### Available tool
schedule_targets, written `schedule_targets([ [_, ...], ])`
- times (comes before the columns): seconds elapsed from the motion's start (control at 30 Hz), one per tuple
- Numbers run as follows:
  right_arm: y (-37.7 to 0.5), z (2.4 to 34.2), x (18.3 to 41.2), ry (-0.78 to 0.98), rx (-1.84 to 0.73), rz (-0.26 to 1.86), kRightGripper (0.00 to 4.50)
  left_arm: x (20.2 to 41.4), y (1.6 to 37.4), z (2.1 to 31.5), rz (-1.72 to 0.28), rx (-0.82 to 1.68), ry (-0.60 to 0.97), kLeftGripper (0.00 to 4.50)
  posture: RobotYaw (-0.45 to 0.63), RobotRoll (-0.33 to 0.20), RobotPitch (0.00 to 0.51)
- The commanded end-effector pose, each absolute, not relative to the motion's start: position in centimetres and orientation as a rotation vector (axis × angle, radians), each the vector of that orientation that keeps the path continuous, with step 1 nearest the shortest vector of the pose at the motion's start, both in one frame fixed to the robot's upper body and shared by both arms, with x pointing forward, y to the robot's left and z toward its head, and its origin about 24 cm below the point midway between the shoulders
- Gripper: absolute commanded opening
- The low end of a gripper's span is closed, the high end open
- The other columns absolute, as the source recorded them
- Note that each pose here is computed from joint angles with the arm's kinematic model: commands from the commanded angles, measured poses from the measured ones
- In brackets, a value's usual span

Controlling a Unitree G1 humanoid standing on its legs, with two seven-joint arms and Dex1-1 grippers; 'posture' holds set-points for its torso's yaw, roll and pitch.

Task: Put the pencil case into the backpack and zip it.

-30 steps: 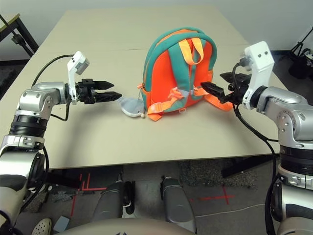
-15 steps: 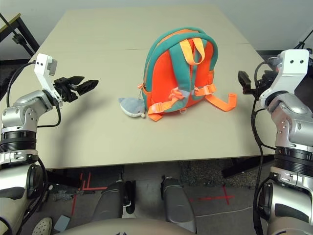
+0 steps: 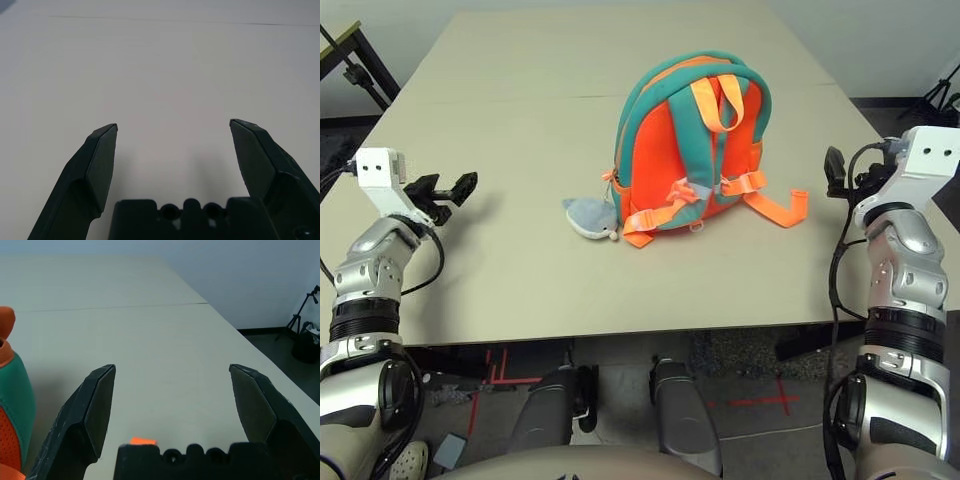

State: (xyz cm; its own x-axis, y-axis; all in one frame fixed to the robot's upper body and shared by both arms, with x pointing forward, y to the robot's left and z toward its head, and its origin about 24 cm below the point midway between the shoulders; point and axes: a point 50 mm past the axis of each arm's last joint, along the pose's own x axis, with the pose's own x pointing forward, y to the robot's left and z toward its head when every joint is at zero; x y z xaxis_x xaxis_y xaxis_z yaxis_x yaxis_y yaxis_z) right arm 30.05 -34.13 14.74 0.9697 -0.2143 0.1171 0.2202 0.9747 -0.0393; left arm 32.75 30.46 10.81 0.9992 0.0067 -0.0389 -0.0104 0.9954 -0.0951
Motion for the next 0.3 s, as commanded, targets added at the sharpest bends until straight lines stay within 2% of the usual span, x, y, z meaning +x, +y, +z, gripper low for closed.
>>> schedule_targets([
  [0.03,-34.24,13.88,29.84,-0.097,-0.048,-0.236,4.48,32.78,30.98,10.45,0.036,-0.087,0.042,4.50,-0.14,0.000,0.168],
  [0.3,-34.16,13.76,29.83,-0.097,-0.051,-0.229,4.48,32.68,31.61,9.86,0.064,-0.091,0.047,4.50,-0.14,0.000,0.159],
])
